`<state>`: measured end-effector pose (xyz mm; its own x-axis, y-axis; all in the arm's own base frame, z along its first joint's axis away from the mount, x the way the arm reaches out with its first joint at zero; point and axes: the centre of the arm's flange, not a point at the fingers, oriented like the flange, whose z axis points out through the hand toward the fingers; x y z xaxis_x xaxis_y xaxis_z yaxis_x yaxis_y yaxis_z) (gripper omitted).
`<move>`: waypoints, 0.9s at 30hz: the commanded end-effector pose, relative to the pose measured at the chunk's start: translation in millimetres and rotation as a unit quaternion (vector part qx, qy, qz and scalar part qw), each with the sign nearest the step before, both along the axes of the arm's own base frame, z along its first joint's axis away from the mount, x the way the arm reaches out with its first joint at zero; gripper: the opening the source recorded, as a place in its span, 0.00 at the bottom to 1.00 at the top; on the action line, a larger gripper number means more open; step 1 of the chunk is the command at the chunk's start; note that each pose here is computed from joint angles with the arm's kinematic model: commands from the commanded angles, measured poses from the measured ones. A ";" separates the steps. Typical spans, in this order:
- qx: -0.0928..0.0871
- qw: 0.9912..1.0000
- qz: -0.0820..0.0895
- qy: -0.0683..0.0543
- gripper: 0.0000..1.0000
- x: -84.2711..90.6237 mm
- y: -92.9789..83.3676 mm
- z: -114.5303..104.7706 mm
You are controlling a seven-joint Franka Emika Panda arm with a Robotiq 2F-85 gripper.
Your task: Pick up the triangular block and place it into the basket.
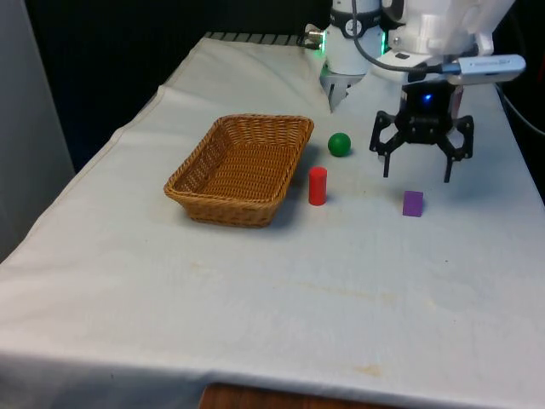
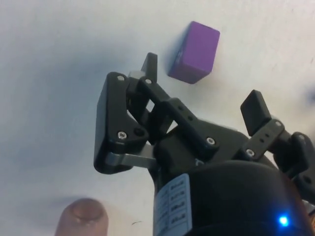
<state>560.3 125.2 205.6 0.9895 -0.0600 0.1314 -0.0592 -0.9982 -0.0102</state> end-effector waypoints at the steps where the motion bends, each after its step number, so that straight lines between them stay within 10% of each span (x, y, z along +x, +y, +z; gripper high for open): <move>1: 0.001 1.000 0.005 -0.004 1.00 -0.3 -1.2 -3.5; 24: 0.000 1.000 0.024 -0.018 1.00 -3.2 -2.8 -33.8; 27: 0.000 0.999 0.026 -0.023 0.88 -4.3 -2.3 -36.2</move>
<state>556.6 122.2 169.7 0.9858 -0.0111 0.1675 -0.0094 -0.9999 -0.0113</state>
